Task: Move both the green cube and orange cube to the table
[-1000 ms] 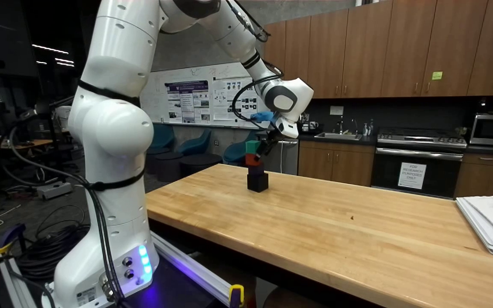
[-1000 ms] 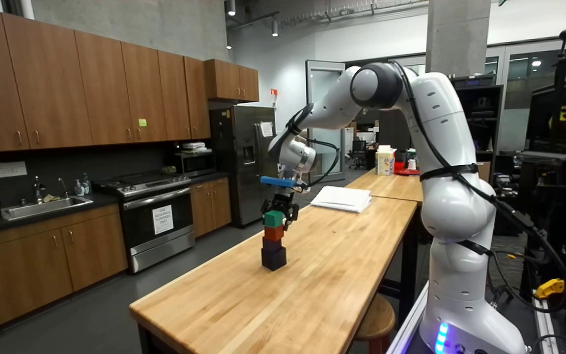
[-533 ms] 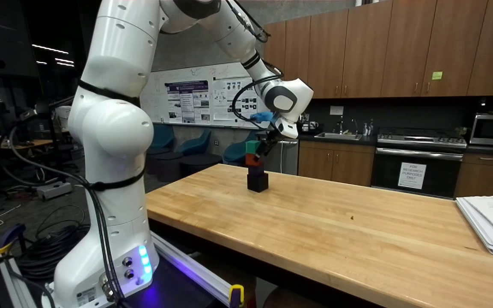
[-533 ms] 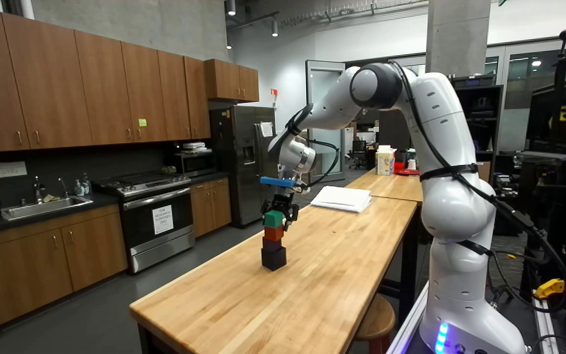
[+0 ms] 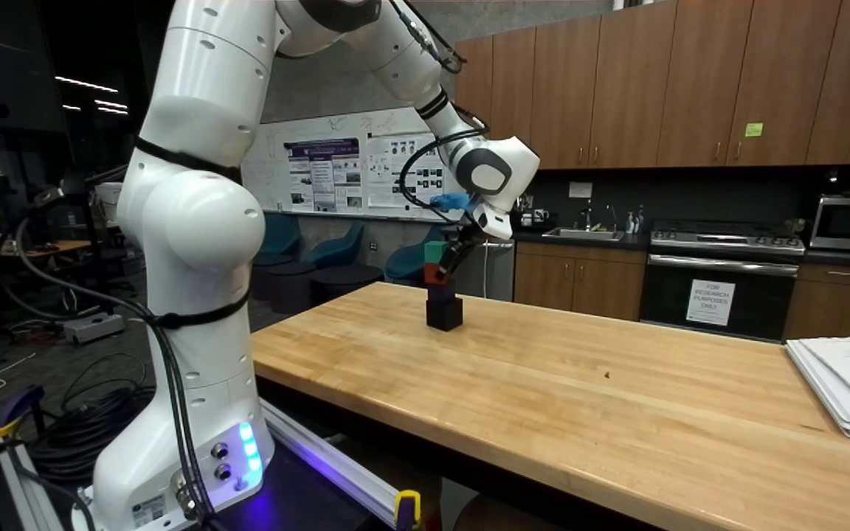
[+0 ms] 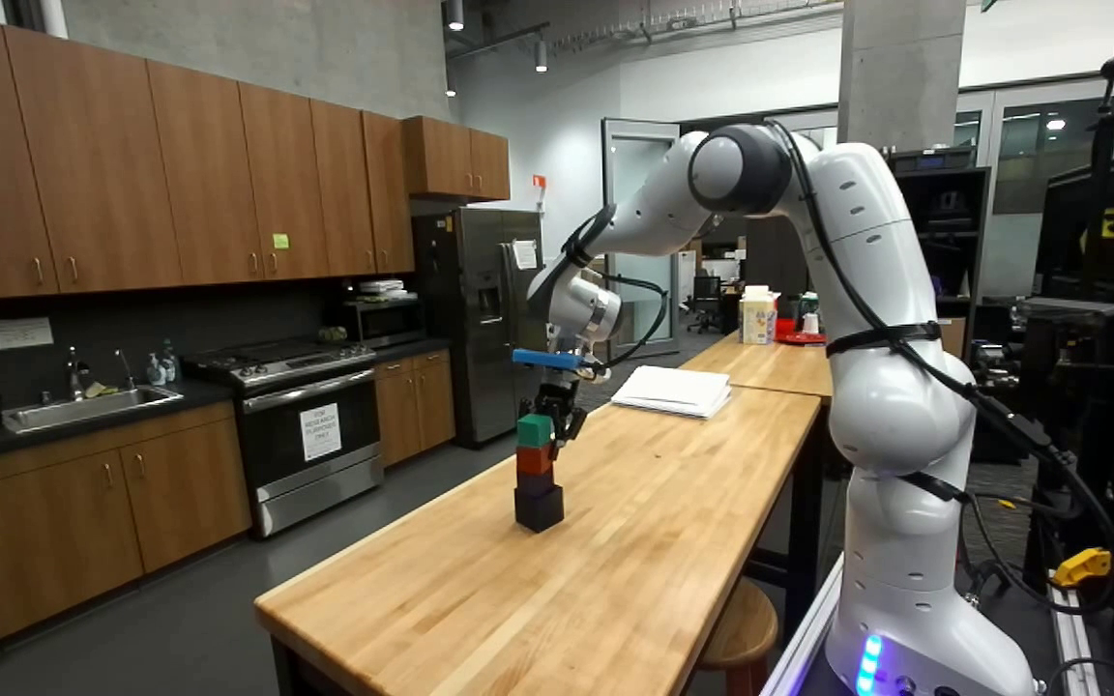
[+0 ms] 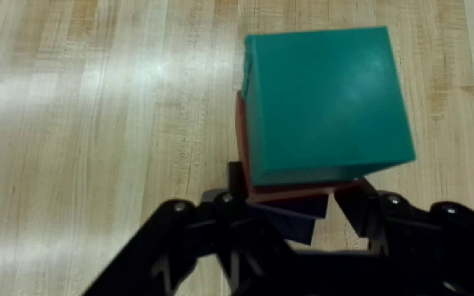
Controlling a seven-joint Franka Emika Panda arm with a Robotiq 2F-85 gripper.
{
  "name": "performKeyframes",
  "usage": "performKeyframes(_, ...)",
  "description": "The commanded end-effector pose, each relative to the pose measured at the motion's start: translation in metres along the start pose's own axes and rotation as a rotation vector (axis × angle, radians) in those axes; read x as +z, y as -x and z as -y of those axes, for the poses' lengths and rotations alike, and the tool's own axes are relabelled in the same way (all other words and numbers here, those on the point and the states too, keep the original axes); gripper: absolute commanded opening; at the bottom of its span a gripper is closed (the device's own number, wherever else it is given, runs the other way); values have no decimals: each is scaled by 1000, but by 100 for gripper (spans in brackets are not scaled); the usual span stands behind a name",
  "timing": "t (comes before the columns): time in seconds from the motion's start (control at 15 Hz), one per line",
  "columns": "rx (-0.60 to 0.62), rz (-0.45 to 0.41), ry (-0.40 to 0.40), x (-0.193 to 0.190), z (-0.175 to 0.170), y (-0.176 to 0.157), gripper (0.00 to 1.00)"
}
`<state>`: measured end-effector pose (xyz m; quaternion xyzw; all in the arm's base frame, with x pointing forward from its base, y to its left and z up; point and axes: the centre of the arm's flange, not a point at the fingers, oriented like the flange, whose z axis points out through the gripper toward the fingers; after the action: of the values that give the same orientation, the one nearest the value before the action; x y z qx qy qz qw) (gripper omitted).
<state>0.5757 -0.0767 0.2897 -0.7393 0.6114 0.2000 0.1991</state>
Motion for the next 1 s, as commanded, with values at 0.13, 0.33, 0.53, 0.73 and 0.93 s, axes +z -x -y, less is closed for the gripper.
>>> performKeyframes(0.13, 1, 17, 8, -1, -3, 9, 32)
performKeyframes(0.33, -5, 23, 16, 2, -4, 13, 32)
performKeyframes(0.53, -16, 29, 26, 5, -3, 20, 32)
performKeyframes(0.73, -31, 35, 40, 11, -4, 28, 32)
performKeyframes(0.93, -48, 42, 58, 19, -3, 36, 32)
